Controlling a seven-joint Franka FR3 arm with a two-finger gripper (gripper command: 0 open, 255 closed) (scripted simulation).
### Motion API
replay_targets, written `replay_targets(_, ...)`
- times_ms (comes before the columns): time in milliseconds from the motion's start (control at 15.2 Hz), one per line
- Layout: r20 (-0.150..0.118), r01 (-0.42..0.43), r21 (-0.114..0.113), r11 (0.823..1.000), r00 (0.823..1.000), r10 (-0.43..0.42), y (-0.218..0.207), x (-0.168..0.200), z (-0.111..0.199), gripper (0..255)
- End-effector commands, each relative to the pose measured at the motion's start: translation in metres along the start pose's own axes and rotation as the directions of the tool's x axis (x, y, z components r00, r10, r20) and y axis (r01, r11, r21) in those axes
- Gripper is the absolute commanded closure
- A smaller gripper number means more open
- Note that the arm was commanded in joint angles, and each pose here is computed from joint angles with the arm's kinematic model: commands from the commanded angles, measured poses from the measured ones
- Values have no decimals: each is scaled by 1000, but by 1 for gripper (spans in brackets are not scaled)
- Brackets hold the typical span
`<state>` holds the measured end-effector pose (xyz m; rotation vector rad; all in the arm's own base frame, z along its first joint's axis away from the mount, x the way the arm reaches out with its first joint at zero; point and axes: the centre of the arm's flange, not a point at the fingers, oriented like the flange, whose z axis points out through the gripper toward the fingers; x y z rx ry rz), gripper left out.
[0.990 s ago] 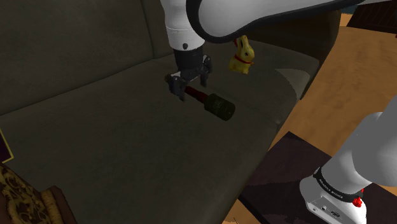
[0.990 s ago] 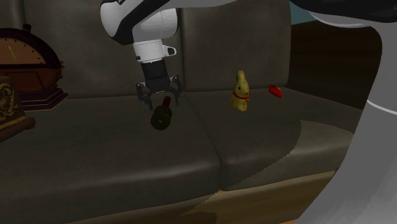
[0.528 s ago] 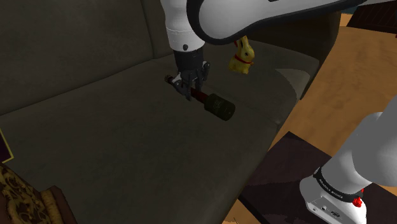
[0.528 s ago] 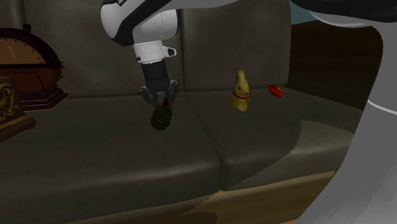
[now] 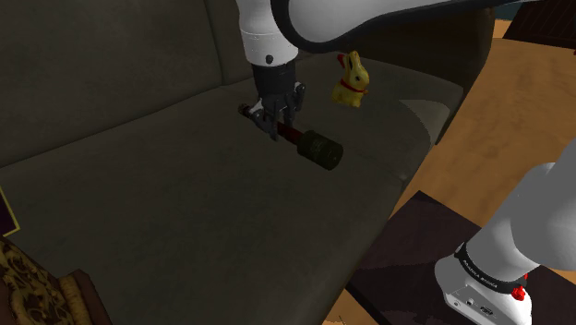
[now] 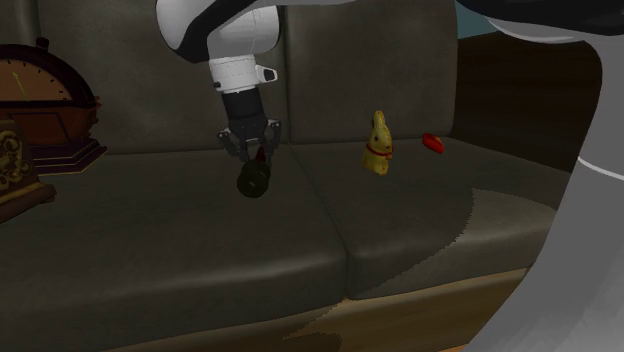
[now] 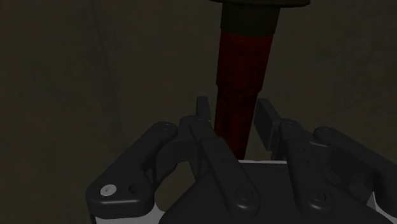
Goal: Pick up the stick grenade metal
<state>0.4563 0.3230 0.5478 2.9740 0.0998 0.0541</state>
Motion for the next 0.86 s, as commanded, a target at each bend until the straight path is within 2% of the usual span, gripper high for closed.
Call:
replay_targets(0, 0, 0, 0, 1000, 1000, 0, 1, 1, -12, 255)
replay_targets(660, 0, 0, 0, 1000, 1000, 0, 10, 3, -64, 255)
replay_targets(792, 0, 0, 0, 1000, 1000, 0, 10, 3, -65, 255)
